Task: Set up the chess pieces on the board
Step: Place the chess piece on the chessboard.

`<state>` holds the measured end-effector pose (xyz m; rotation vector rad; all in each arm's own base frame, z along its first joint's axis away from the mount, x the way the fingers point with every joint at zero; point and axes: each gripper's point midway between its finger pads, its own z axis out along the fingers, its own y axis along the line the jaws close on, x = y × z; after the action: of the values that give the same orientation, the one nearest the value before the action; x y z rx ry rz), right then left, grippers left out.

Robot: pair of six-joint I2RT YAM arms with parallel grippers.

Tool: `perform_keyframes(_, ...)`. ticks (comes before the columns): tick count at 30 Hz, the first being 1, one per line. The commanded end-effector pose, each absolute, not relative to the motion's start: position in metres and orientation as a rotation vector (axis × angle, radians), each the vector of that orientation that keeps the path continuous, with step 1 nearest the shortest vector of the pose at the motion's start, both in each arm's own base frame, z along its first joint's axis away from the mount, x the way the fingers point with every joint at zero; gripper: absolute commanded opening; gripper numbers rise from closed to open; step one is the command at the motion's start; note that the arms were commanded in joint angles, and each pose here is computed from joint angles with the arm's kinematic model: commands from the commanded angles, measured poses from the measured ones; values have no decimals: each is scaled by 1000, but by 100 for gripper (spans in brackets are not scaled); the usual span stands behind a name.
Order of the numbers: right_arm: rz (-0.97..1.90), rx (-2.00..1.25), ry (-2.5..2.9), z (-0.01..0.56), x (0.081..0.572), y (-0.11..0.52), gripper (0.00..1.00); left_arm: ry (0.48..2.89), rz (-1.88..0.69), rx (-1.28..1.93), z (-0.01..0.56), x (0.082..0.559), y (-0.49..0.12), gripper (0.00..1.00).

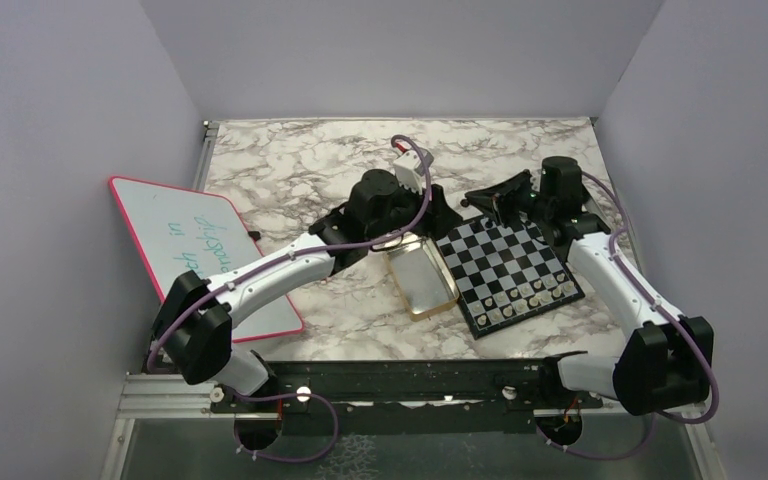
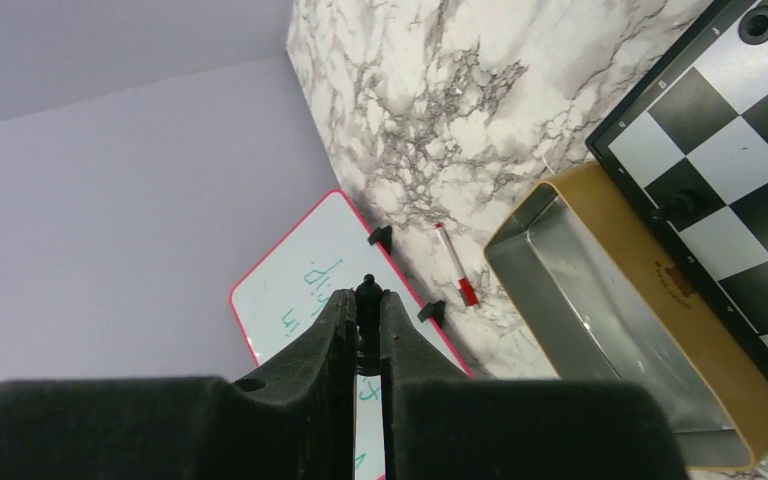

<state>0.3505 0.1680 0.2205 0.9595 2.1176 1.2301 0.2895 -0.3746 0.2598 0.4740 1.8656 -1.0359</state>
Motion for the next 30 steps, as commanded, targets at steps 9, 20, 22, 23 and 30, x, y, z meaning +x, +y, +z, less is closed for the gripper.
perform_keyframes(9,1354,922,2048,248,344,178,1,1715,-1013,431,293,324,-410,59)
perform_keyframes(20,1351,917,2030,255,344,176,1,1746,-1004,456,279,336,-427,50)
perform_keyframes(22,1352,918,2028,256,345,176,1,1752,-1001,455,277,337,-428,49)
perform_keyframes(23,1350,915,2025,256,345,176,1,1756,-1002,457,275,337,-429,49)
perform_keyframes(30,1344,918,2028,254,347,176,1,1773,-1005,461,269,337,-431,38)
